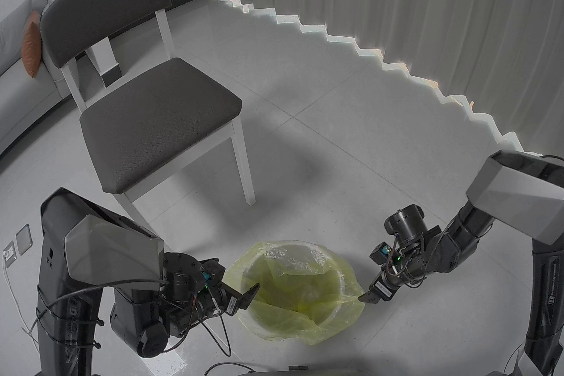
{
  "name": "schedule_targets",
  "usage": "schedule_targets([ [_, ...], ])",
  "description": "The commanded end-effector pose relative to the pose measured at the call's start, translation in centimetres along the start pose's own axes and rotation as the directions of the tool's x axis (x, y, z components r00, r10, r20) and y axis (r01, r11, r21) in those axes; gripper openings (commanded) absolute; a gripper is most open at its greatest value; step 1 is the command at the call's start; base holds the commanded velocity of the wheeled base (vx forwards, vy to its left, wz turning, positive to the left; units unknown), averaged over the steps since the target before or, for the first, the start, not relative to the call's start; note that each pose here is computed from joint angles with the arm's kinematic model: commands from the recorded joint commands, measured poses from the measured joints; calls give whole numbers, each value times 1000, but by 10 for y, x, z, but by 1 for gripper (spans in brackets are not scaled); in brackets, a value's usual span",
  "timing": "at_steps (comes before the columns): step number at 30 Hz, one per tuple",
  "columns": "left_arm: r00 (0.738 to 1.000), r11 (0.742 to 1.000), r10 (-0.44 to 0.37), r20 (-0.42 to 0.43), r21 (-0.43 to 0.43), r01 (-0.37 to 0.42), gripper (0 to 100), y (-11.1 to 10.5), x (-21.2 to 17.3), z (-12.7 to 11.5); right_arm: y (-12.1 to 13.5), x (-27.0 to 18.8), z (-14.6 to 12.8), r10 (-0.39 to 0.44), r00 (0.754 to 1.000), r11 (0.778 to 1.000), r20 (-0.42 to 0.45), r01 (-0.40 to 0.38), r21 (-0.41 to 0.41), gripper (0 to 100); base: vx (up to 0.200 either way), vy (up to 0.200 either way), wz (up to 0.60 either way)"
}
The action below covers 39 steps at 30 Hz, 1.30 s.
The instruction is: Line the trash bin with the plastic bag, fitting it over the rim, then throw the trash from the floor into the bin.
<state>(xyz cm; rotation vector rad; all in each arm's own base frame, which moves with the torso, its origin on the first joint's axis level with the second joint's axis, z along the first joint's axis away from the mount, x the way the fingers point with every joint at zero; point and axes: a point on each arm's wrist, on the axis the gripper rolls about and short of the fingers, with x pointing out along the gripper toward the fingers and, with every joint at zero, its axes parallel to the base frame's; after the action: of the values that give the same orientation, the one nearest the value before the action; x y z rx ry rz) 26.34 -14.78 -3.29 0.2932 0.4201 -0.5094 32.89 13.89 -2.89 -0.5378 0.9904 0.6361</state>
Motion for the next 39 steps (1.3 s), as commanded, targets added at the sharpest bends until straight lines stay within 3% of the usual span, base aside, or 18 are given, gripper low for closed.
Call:
schedule_targets([
  [1,998,1000,21,61,-15,-20,100,1,17,7,-18,-36,1,-42,997,998,67,39,45,100,0,0,0],
  [9,998,998,69,15,12,-69,100,-2,57,18,-37,-58,1,-94,989,992,111,84,99,100,0,0,0],
  [12,996,994,84,-15,75,-83,100,-2,78,28,-41,-68,1,-82,986,990,147,64,129,100,0,0,0],
  [15,996,987,84,-25,140,-80,100,-2,91,25,-46,-70,-3,-85,986,988,146,64,141,100,0,0,0],
  [24,993,969,104,-56,230,-89,100,-2,115,15,-52,-69,-7,-93,986,985,139,70,158,100,0,0,0],
  [27,992,969,103,-74,232,-83,100,-1,117,17,-53,-69,-8,-95,986,984,139,72,160,100,0,0,0],
  [39,985,974,166,52,148,-172,100,21,145,54,-75,-75,-18,-123,982,972,146,89,219,100,0,0,0],
])
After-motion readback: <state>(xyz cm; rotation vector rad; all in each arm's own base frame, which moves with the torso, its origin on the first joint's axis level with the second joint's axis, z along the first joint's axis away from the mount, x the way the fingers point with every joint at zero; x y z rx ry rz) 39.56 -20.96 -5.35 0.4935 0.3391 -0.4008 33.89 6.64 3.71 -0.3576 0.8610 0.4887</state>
